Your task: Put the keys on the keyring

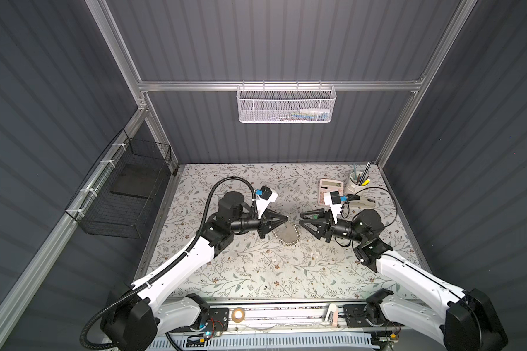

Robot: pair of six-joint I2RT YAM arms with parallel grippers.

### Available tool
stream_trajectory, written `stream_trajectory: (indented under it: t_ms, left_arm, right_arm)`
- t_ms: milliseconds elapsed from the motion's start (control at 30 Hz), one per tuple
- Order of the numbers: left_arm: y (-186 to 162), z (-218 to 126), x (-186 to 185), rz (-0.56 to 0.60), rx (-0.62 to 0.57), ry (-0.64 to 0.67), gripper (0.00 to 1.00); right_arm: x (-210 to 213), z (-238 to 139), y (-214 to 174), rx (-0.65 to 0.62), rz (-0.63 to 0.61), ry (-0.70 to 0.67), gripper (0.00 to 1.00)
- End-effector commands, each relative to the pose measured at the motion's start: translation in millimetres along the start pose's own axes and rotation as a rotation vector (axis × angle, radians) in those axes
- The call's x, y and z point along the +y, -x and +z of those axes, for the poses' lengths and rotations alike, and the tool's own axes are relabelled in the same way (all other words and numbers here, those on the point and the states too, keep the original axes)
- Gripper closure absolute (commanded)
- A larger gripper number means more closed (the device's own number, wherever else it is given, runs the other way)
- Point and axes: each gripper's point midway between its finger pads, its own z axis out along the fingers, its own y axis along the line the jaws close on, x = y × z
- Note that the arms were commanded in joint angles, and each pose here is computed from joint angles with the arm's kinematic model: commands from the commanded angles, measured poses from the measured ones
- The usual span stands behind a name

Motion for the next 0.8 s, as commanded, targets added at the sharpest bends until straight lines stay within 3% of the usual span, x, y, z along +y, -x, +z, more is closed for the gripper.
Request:
stream_trajectory:
  t_ms: [0,267,600,767]
  left_arm:
    - [-4,0,0,0.007,0.092,0.032,1.00]
    - [-5,-1,3,0.011,0.270,0.089,1.00]
    - [-23,-2,-6,0.049,0.454,0.061,1.00]
    - [-8,1,-16,0.098,0.450,0.030,1.00]
  right_arm:
    - [0,1,-3,0.032,-0.020,0.003,0.50]
    - [-6,3,-9,0.053,-0.013,-0.007,0.50]
    - [-9,4,-19,0.076,0.016,0.004,0.57]
    - [-8,6,-24,0.095,0.028,0.020,0.61]
